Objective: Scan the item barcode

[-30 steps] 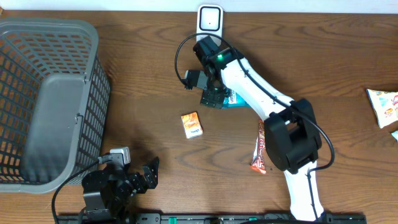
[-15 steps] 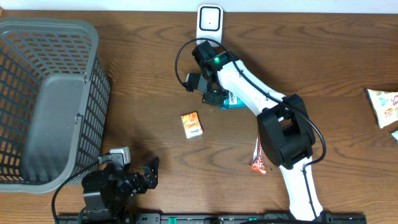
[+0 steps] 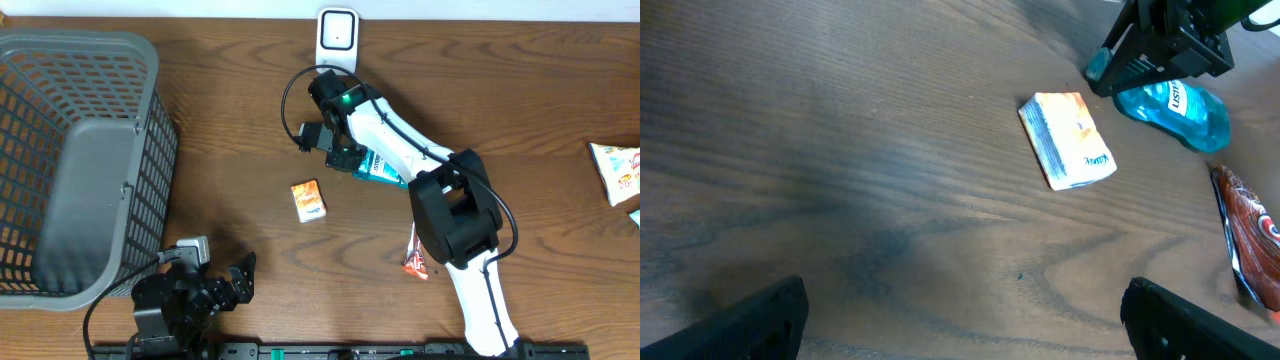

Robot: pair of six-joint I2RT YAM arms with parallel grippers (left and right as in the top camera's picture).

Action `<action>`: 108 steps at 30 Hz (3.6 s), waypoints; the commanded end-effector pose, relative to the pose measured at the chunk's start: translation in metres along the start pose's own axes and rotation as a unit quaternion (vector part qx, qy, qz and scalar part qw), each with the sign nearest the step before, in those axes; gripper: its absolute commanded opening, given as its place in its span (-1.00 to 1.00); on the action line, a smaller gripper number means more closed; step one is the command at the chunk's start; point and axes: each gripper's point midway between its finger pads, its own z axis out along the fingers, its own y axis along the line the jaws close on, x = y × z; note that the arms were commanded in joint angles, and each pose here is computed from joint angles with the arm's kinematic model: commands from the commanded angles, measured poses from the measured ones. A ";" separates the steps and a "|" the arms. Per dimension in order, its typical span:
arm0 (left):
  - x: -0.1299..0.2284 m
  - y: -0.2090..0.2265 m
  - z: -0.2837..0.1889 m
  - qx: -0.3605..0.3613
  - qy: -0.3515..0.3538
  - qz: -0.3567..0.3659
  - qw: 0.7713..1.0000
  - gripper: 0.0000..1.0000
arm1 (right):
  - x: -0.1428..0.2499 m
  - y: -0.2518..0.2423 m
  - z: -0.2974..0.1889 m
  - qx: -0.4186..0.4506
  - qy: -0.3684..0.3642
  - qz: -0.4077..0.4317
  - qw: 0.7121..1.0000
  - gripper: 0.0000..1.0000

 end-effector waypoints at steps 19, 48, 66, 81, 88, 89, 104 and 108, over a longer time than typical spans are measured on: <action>0.001 -0.001 0.000 0.004 0.001 -0.007 1.000 1.00 | -0.047 0.014 -0.053 -0.079 -0.092 0.025 0.992 -0.85; 0.001 -0.001 0.000 0.004 0.001 -0.007 1.000 1.00 | -0.135 0.011 -0.175 -0.181 -0.409 -0.032 0.894 -0.74; 0.001 -0.001 0.000 0.004 0.001 -0.007 1.000 1.00 | -0.131 0.003 -0.159 -0.114 -0.383 -0.100 0.911 -0.73; 0.001 -0.001 0.000 0.004 0.001 -0.007 1.000 1.00 | -0.127 0.017 -0.104 -0.073 -0.280 -0.106 0.951 0.51; 0.001 -0.001 0.000 0.004 0.001 -0.007 1.000 1.00 | -0.140 0.047 -0.053 0.008 -0.185 -0.154 0.971 0.98; 0.001 -0.001 0.000 0.004 0.001 -0.007 1.000 1.00 | -0.144 0.048 -0.046 0.040 -0.169 -0.163 0.971 0.99; 0.001 -0.001 0.000 0.004 0.001 -0.007 1.000 1.00 | -0.163 0.051 0.014 0.184 -0.158 -0.204 0.948 0.97; 0.001 -0.001 0.000 0.004 0.001 -0.007 1.000 1.00 | -0.156 0.060 0.028 0.166 -0.157 -0.211 0.950 0.71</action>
